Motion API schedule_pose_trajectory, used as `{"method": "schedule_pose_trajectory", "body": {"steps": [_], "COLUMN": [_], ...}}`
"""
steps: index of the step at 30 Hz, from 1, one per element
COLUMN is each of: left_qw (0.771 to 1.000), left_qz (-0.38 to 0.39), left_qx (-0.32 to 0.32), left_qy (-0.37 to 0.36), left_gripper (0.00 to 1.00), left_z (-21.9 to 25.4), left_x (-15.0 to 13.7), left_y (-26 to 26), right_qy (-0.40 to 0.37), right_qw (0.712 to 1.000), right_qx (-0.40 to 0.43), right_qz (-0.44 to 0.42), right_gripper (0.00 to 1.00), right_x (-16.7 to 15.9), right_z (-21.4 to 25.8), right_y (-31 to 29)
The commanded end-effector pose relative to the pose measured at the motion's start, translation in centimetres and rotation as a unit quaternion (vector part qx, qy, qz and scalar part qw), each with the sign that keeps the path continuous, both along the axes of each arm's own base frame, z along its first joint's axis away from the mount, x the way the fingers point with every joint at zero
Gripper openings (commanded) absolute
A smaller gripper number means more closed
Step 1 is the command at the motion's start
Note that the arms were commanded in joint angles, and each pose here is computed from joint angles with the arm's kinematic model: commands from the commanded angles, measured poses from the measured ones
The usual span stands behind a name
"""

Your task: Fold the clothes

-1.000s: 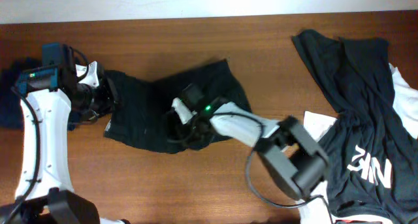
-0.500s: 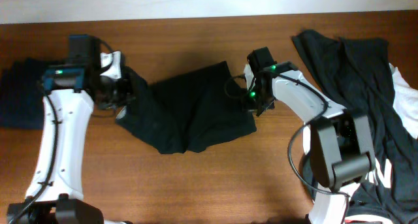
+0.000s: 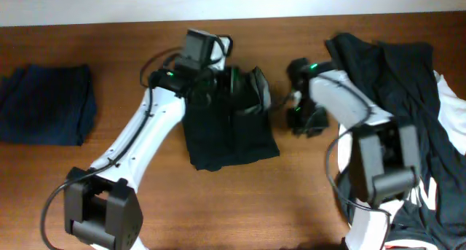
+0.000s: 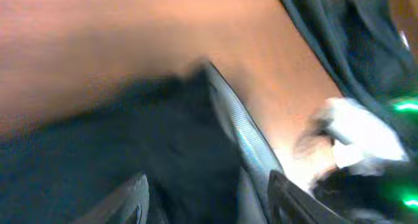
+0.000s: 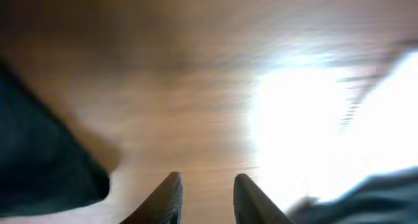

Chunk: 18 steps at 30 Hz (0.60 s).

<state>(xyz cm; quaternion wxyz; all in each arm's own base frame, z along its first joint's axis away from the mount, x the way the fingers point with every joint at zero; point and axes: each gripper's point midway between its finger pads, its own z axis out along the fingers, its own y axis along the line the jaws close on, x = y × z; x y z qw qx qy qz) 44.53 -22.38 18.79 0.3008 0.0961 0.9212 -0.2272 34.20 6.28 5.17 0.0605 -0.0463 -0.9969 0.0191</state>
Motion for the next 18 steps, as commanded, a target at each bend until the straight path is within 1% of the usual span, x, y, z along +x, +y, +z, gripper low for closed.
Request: {"method": "schedule_pose_trajectory", "body": {"steps": [1,2,3,5,6,7,8,9,11,12,13,14,16,17,18], "left_qw": [0.995,0.995,0.994,0.994,0.993,0.992,0.990,0.987,0.981,0.978,0.972,0.964,0.941,0.919,0.902], "left_qz": [0.075,0.076,0.081,0.094,0.097,0.101,0.105,0.107,0.114,0.116,0.113,0.110,0.104,0.098,0.094], "left_qx": [0.038,0.044,0.051,0.062,0.067,0.075,0.081,0.087,0.098,0.104,0.112,0.122,0.141,0.156,0.159], "left_qy": [-0.047,-0.052,-0.045,-0.006,0.009,0.032,0.057,0.077,0.120,0.143,0.173,0.210,0.288,0.347,0.391], "left_gripper": [0.58,0.58,0.58,0.58,0.58,0.58,0.58,0.58,0.58,0.58,0.58,0.58,0.58,0.54,0.38], "left_z": [0.1,-0.7,-3.0,-8.3,-10.0,-12.6,-15.0,-16.5,-18.7,-19.2,-19.8,-20.3,-21.0,-21.1,-20.8], "left_x": [4.6,5.6,6.8,8.1,8.2,8.2,7.9,7.5,6.2,5.2,3.8,1.9,-2.0,-5.1,-7.4], "left_y": [5.7,6.3,7.0,8.5,8.9,9.5,10.1,10.6,12.0,12.5,12.7,13.0,13.8,14.2,14.3], "right_qy": [-0.104,-0.120,-0.135,-0.135,-0.136,-0.149,-0.162,-0.171,-0.176,-0.163,-0.135,-0.098,-0.042,-0.030,-0.037], "right_qw": [0.994,0.989,0.973,0.924,0.908,0.883,0.869,0.855,0.841,0.842,0.855,0.874,0.921,0.954,0.972], "right_qx": [0.032,0.089,0.181,0.329,0.361,0.399,0.413,0.426,0.431,0.430,0.415,0.388,0.296,0.201,0.130], "right_qz": [-0.031,0.004,0.053,0.143,0.166,0.197,0.219,0.240,0.274,0.282,0.281,0.274,0.252,0.222,0.190], "right_gripper": [0.30,0.30,0.30,0.30,0.30,0.30,0.30,0.30,0.31,0.31,0.32,0.31,0.32,0.31,0.31], "right_x": [2.5,2.4,1.8,-0.1,-0.6,-0.8,-0.8,-1.0,-1.3,-1.6,-1.7,-1.8,-1.7,-0.6,0.6], "right_z": [8.1,9.8,11.8,14.6,15.3,16.3,16.9,17.3,16.9,15.7,13.1,9.5,3.8,0.9,-0.2], "right_y": [-2.3,-0.4,3.0,9.6,11.3,13.9,15.5,17.0,19.5,20.4,20.9,20.7,17.9,15.0,12.3]}}
